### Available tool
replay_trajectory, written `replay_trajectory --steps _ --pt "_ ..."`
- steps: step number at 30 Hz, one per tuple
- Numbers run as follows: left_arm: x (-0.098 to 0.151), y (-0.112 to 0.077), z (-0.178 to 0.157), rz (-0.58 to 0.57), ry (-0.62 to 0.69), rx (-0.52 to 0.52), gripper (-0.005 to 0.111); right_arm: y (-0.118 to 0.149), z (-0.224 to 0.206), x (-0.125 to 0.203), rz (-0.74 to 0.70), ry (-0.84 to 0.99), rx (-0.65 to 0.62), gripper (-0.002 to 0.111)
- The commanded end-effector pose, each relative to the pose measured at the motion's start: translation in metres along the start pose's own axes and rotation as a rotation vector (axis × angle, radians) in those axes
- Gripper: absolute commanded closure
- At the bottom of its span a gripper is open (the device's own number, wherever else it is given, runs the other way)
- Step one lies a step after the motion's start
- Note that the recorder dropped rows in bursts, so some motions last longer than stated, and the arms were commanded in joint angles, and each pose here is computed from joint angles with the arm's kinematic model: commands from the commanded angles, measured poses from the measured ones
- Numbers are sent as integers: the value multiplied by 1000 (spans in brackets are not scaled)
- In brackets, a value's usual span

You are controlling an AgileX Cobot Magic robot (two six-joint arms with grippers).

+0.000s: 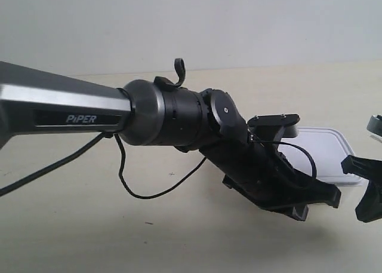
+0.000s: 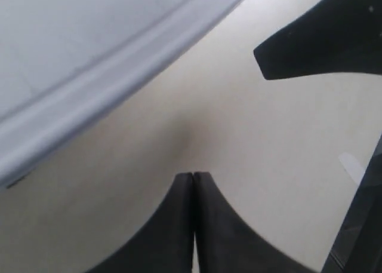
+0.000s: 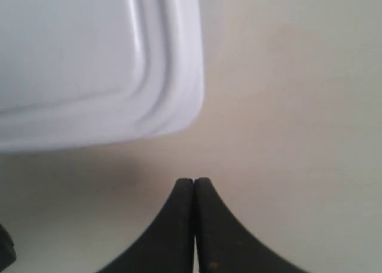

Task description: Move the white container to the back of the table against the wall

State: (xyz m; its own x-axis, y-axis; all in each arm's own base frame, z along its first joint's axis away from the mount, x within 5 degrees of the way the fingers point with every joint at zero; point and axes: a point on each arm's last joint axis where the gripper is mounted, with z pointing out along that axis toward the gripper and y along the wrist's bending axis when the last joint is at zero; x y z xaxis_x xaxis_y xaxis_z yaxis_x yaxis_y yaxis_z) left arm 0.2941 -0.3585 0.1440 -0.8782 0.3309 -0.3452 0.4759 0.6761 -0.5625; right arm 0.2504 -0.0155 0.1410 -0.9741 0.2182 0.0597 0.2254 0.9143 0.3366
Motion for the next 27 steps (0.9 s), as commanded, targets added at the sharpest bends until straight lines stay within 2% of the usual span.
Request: replay_trajectory --steps 1,10,22,27 --pt "1 6 11 -14 10 -3 107 0 -3 -18 -12 -46 -7 108" --pt "-5 27 21 -45 -32 -44 107 0 1 -36 -8 -41 -11 108" --pt "-32 56 20 -69 -111 -76 107 5 5 -58 -23 -80 -77 108" --pt "-45 58 14 -67 -154 -76 107 5 5 -71 -28 -96 -79 108"
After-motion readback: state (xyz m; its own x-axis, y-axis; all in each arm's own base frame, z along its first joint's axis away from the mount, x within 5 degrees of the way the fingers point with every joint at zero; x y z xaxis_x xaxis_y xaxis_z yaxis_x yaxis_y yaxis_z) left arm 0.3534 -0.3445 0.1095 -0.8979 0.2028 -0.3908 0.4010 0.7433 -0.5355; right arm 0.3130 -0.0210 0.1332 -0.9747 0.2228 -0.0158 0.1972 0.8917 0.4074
